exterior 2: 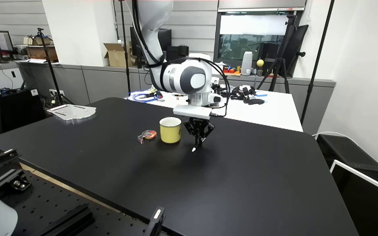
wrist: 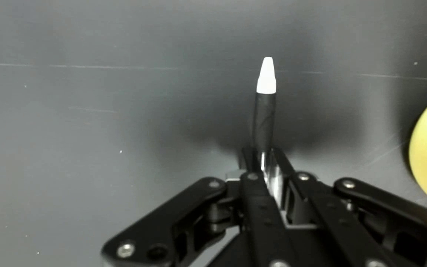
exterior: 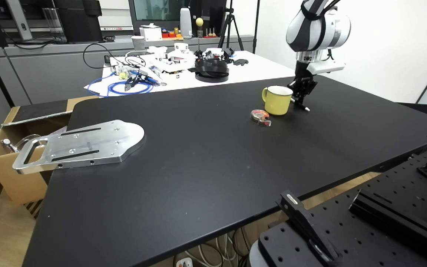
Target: Put the pen in the mug
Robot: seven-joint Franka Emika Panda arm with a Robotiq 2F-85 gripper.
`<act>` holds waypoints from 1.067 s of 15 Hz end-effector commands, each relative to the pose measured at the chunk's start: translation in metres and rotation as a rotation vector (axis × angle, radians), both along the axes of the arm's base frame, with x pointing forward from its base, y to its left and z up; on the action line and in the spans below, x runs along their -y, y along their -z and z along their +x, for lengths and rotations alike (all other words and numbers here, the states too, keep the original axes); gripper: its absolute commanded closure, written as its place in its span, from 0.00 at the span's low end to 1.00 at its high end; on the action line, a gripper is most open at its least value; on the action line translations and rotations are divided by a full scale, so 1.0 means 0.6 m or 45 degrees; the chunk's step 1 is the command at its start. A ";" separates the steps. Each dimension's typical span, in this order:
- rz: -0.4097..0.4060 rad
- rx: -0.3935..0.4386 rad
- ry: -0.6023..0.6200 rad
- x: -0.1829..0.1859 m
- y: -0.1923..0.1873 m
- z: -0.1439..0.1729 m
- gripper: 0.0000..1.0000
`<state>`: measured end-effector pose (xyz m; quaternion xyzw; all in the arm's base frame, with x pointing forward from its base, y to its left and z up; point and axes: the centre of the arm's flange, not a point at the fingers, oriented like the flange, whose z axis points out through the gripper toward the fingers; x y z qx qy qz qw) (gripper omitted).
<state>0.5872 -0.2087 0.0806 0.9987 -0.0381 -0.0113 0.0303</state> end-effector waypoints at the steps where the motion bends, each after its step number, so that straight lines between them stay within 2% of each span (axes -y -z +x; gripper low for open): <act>1: -0.011 -0.023 0.117 0.013 -0.002 0.022 0.97; 5: 0.045 -0.082 0.253 0.027 -0.038 0.048 0.97; 6: 0.066 -0.124 0.294 0.031 -0.053 0.059 0.97; 8: 0.106 -0.234 0.381 0.036 -0.081 0.076 0.97; 10: 0.149 -0.327 0.407 0.039 -0.111 0.085 0.97; 13: 0.263 -0.532 0.403 0.039 -0.143 0.096 0.97; 16: 0.314 -0.698 0.408 0.036 -0.163 0.096 0.97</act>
